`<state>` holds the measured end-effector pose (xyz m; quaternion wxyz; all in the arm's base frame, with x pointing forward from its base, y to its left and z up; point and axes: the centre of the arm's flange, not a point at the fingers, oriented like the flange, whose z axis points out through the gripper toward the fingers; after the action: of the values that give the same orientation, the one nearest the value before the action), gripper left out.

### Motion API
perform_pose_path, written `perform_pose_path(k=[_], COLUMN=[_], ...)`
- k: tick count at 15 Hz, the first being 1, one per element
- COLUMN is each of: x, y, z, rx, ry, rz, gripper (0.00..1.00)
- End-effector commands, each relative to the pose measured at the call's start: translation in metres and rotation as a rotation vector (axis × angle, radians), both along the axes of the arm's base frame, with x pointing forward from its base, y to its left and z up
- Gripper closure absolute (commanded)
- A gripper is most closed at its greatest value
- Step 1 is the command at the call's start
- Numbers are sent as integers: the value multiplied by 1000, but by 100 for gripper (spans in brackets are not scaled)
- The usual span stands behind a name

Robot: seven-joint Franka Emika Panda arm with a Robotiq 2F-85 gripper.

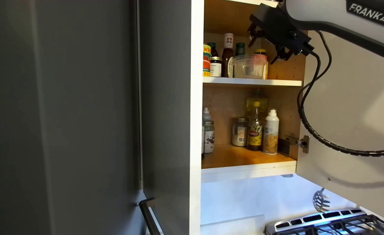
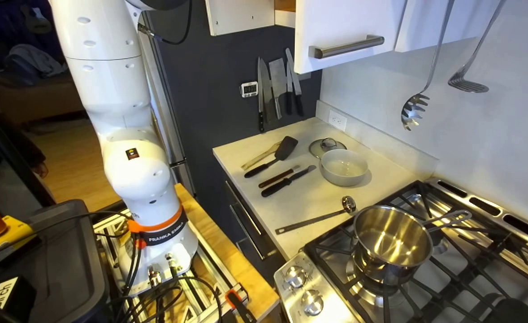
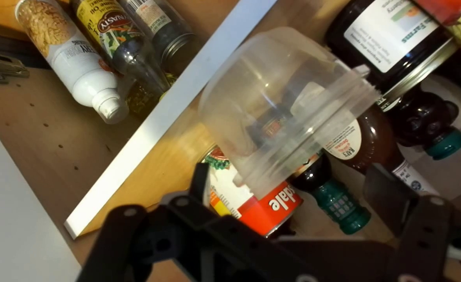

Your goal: Remove the lunchbox from the middle shelf of the cabinet and put it on the middle shelf

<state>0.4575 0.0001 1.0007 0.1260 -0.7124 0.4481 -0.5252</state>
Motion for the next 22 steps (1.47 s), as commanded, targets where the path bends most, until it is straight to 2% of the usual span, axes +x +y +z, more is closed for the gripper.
perform_pose_path(k=[1, 8, 17, 22], x=[3, 56, 46, 37], y=[0, -4, -2, -6], z=[-3, -47, -38, -23], rx=[0, 4, 3, -56], ry=[7, 106, 89, 86], rz=[0, -1, 1, 22], gripper=[0, 0, 0, 0])
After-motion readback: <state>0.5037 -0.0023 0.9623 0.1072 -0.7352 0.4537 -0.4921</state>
